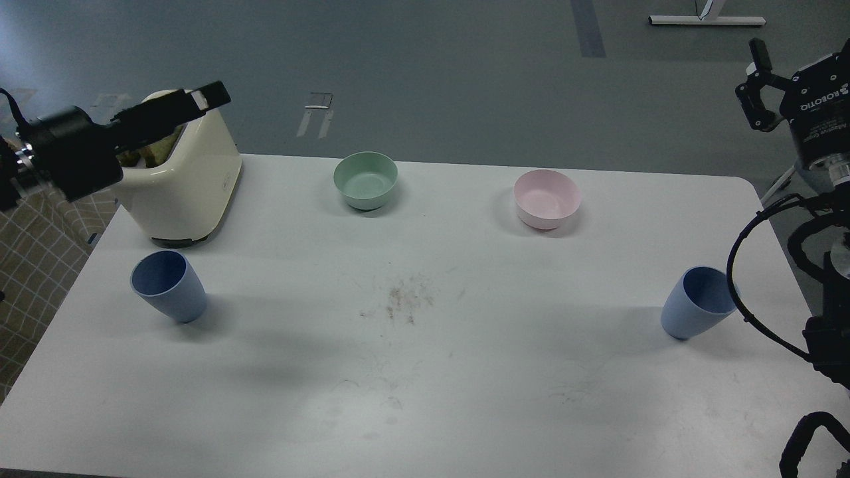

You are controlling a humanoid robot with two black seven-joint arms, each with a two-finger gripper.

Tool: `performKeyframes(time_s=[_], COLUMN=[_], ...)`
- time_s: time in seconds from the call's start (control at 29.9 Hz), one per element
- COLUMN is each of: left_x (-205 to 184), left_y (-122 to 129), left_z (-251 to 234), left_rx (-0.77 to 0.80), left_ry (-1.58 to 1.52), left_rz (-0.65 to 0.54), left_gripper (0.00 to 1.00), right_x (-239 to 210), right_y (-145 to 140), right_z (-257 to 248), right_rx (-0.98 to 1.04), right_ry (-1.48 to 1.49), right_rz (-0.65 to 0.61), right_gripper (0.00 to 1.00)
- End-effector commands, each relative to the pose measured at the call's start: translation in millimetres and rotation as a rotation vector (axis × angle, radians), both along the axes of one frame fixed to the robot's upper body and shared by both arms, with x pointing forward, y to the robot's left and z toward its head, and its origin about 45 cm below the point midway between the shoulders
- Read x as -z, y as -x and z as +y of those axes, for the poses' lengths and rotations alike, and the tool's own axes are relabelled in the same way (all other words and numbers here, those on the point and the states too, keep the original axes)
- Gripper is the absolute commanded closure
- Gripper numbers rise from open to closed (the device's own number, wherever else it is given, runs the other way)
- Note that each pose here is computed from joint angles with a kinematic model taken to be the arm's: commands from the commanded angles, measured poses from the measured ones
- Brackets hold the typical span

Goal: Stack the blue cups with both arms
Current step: 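Move the left gripper down toward the blue cup nearest it, then close the left gripper on the side of the blue cup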

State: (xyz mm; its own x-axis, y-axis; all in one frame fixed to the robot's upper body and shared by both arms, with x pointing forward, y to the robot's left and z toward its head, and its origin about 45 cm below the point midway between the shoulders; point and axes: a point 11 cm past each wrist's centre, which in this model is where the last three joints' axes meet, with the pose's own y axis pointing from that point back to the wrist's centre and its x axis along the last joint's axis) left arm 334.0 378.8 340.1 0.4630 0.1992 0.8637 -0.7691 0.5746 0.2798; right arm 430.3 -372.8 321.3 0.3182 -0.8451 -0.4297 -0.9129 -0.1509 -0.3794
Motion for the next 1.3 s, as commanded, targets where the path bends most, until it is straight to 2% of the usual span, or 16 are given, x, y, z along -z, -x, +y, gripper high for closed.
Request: performKeyframes(time_s=[0.0, 0.1, 0.27, 0.4, 0.5, 0.7, 0.87, 1.1, 1.27], left_x=[17, 27, 39, 71, 92, 104, 122, 132, 133], left_y=[9, 18, 19, 25, 31, 30, 31, 40, 41], left_z=[17, 35, 57, 87, 85, 93, 111, 115, 114], left_rx=[0.019, 0.03, -0.015, -0.086, -0.05, -0.084, -0.145, -0.152, -0.137], left_ry=[-0.256, -0.433, -0.48, -0.504, -0.557, -0.551, -0.534, -0.537, -0.526], left_rz=[0.017, 0.049, 0.089, 0.179, 0.195, 0.209, 0.249, 0.28, 0.283], left_gripper=[0.13, 0.15, 0.16, 0.16, 0.16, 0.17, 0.24, 0.37, 0.4], right_x=[1, 3, 6, 6, 6, 7, 8, 9, 10], right_y=[4, 8, 11, 11, 11, 11, 12, 15, 15], right_z=[-10, -22, -25, -25, -26, -25, -28, -35, -35], right_rx=[0.021, 0.045, 0.047, 0.047, 0.047, 0.045, 0.052, 0.063, 0.063], right_ry=[0.0, -0.028, -0.06, -0.061, -0.062, -0.062, -0.06, -0.046, -0.046], right_rz=[0.003, 0.001, 0.002, 0.002, 0.003, 0.004, 0.008, 0.015, 0.017], right_gripper=[0.0, 0.0, 0.0, 0.0, 0.0, 0.0, 0.0, 0.0, 0.0])
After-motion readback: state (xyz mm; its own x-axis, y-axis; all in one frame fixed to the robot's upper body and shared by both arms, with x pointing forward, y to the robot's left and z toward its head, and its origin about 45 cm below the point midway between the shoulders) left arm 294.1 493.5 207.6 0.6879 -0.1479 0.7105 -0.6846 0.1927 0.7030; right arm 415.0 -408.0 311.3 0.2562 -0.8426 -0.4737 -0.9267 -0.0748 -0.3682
